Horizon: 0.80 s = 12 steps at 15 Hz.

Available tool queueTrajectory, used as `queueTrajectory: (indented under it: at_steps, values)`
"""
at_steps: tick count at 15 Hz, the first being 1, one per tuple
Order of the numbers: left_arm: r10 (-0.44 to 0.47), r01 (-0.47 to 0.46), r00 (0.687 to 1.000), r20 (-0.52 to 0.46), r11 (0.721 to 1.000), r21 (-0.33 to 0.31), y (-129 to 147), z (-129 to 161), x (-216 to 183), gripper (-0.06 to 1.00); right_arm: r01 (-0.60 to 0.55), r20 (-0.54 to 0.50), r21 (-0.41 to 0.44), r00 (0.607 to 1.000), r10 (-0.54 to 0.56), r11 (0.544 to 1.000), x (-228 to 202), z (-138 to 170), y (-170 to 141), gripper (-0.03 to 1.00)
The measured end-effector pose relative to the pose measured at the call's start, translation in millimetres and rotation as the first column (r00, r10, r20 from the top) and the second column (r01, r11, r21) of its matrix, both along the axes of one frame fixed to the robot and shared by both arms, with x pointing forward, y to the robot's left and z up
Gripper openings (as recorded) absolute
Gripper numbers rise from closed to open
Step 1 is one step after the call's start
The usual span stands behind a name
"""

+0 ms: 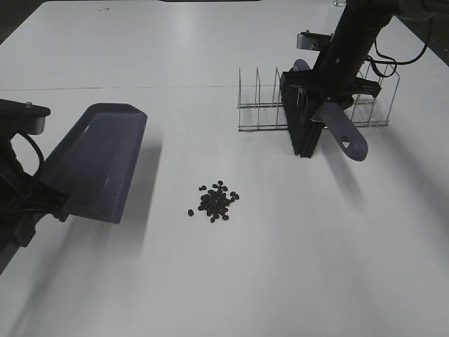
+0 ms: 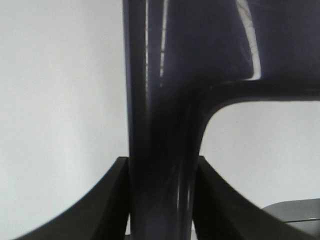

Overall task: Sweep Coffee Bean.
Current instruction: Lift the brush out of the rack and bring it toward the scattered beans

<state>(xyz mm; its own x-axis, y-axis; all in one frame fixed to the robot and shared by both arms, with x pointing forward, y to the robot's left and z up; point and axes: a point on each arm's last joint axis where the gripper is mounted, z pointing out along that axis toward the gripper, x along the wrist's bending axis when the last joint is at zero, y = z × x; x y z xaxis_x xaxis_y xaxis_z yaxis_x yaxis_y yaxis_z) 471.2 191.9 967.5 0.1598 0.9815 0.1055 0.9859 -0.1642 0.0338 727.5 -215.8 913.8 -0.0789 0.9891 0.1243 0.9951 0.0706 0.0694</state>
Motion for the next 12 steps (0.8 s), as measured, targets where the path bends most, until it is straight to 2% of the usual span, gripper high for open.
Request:
queueTrajectory:
  at_steps: [5,7,12]
  values:
    - [0.012,-0.012,1.0,0.014,1.0,-0.013,-1.1,0.0,1.2,0.33,0.02,0.034,0.043,0.999,-0.022,0.999,-10.1,33.0,1.7,0.3]
    - [0.031,-0.031,0.999,0.023,0.999,-0.028,-2.3,-0.1,1.9,0.33,0.015,0.017,0.04,1.0,-0.016,0.999,-27.4,46.5,-0.8,0.3]
    - [0.055,-0.055,0.998,0.002,0.998,-0.041,3.5,-6.3,-13.4,0.33,-0.005,0.057,0.0,0.998,0.005,1.0,-89.8,108.9,-12.7,0.3]
